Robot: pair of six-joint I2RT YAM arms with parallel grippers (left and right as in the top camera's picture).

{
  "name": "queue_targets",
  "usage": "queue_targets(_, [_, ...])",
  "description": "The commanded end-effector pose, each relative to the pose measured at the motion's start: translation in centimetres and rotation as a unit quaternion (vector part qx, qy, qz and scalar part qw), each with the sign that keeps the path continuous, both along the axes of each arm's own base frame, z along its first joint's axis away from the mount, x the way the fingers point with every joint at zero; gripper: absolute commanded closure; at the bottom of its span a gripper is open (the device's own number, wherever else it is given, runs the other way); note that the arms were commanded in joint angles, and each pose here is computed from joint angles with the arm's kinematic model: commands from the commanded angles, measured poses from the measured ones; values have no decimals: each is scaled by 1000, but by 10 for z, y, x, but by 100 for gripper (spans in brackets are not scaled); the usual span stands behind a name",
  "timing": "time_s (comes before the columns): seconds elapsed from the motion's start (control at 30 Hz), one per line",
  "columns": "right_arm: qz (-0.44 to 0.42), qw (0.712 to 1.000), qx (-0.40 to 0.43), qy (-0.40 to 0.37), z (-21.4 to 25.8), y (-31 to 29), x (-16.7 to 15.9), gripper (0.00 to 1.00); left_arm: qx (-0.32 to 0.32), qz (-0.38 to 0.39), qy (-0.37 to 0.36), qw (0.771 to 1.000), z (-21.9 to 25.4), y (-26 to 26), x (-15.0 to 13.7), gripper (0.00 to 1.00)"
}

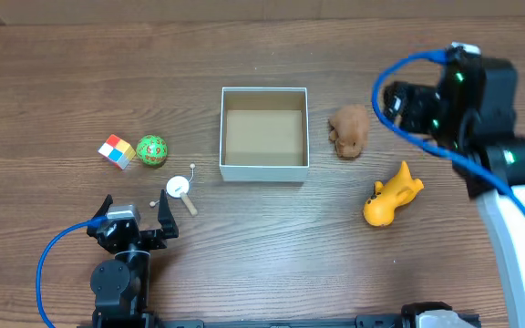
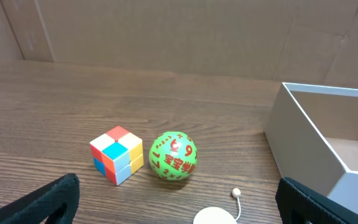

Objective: Pack container
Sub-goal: 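Move the right gripper over the brown plush hamster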

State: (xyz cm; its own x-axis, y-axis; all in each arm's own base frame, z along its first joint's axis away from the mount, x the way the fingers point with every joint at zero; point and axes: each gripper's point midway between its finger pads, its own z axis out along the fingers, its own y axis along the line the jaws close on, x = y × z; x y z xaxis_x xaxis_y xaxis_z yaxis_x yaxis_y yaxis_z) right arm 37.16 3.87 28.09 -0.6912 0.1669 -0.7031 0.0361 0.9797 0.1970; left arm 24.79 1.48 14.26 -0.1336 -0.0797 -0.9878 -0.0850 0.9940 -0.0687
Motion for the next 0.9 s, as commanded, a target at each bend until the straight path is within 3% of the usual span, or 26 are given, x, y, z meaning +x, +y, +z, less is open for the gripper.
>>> queue_targets(0.0, [26, 999, 23, 28, -15, 12, 14, 0, -6, 2, -5, 1000, 1, 0, 0, 0])
queue_targets(0.4, [67, 989, -17, 131, -104, 16, 41, 2, -6, 2, -5, 1000, 1, 0, 0, 0])
queue_targets(0.57, [67, 986, -20, 149, -121, 15, 45, 22, -6, 2, -5, 1000, 1, 0, 0, 0])
queue_targets(0.7, [67, 984, -20, 162, -133, 15, 47, 26, -6, 2, -5, 1000, 2, 0, 0, 0])
queue_targets(0.83, [81, 982, -30, 167, -141, 16, 49, 52, -6, 2, -5, 1000, 2, 0, 0, 0])
queue_targets(0.87, [81, 982, -31, 165, -142, 16, 49, 54, -6, 2, -5, 1000, 1, 0, 0, 0])
